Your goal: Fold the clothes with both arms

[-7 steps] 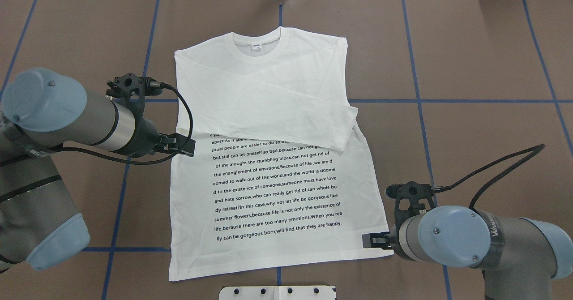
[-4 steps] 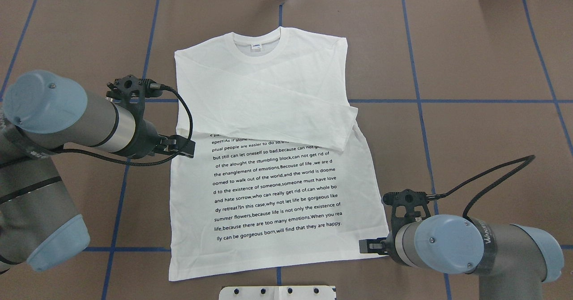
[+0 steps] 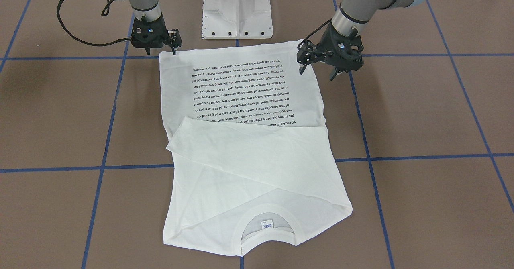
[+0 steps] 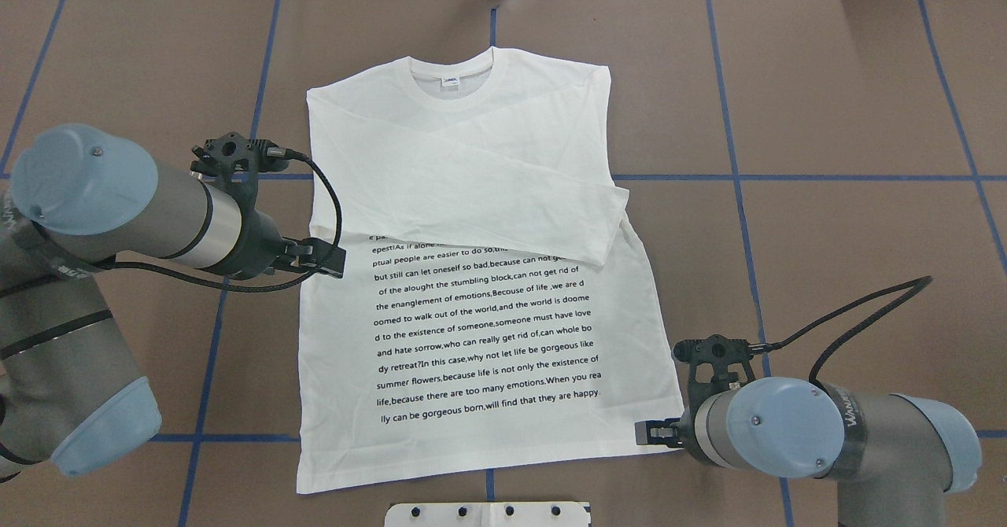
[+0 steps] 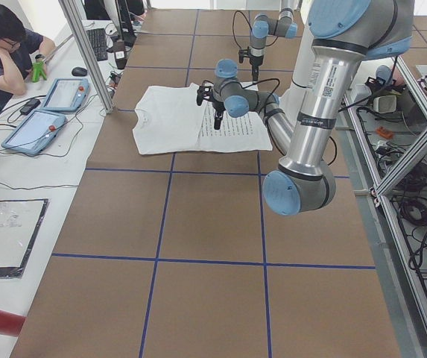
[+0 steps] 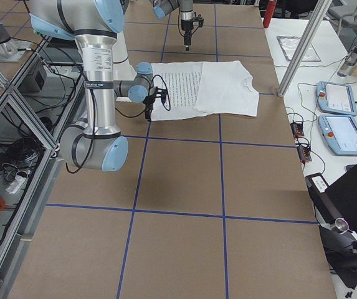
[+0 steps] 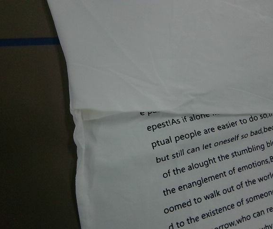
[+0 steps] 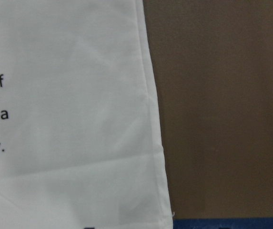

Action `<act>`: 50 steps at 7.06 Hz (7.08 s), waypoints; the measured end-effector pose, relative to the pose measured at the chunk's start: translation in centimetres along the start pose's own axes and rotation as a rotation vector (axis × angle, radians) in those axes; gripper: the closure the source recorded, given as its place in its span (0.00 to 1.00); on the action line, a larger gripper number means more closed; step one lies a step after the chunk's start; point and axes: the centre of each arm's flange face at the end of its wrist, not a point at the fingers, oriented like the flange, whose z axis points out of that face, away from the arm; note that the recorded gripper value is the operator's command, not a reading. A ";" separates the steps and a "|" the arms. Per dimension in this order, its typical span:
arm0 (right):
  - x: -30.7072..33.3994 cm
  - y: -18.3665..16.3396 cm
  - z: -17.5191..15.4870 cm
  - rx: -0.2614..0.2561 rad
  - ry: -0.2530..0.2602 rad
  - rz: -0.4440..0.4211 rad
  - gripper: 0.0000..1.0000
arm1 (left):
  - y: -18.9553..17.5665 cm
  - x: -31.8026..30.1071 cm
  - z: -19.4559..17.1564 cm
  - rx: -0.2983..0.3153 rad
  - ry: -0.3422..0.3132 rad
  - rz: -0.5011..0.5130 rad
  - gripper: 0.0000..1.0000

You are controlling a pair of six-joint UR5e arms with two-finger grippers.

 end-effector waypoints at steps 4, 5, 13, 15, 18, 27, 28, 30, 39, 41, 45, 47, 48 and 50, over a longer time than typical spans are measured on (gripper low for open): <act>0.0 0.1 0.2 -0.012 0.003 0.000 0.49 | 0.0 0.0 0.0 0.000 0.000 0.000 0.00; 0.0 0.1 0.3 -0.012 0.003 0.000 0.50 | 0.0 0.1 0.0 0.001 0.001 0.000 0.00; 0.0 0.4 0.6 -0.046 0.005 0.001 0.86 | 0.0 0.3 -0.3 0.005 0.007 -0.001 0.00; -0.1 0.4 0.6 -0.047 0.005 0.000 1.00 | 0.0 0.2 -0.3 0.004 0.006 -0.002 0.00; -0.2 0.2 0.6 -0.043 0.003 0.003 1.00 | 0.1 0.1 -0.2 0.003 0.002 -0.003 0.00; -0.7 -2.1 -2.4 0.022 -0.050 0.031 1.00 | 21.9 1.6 7.1 -0.163 -0.090 -0.335 0.06; -0.7 -2.3 -2.5 0.024 -0.051 0.034 1.00 | 23.3 1.5 8.4 -0.175 -0.127 -0.343 0.06; -0.8 -2.5 -2.7 0.028 -0.056 0.036 1.00 | 24.1 1.0 10.4 -0.173 -0.174 -0.339 0.11; -0.7 -3.3 -3.3 0.039 -0.064 0.049 1.00 | 23.7 1.9 11.9 -0.150 -0.179 -0.336 0.28; -0.7 -3.4 -3.3 0.039 -0.065 0.050 1.00 | 23.4 1.8 11.8 -0.144 -0.178 -0.340 0.35; -0.6 -3.6 -3.5 0.042 -0.065 0.053 1.00 | 22.9 1.8 11.5 -0.135 -0.173 -0.344 0.59; -0.5 -3.6 -3.4 0.043 -0.063 0.053 1.00 | 23.0 1.9 11.4 -0.136 -0.169 -0.343 0.69; -0.5 -3.6 -3.4 0.043 -0.063 0.054 1.00 | 23.0 2.0 11.3 -0.136 -0.166 -0.343 0.83; -0.5 -3.7 -3.4 0.043 -0.063 0.055 1.00 | 22.9 2.3 10.9 -0.136 -0.159 -0.344 1.00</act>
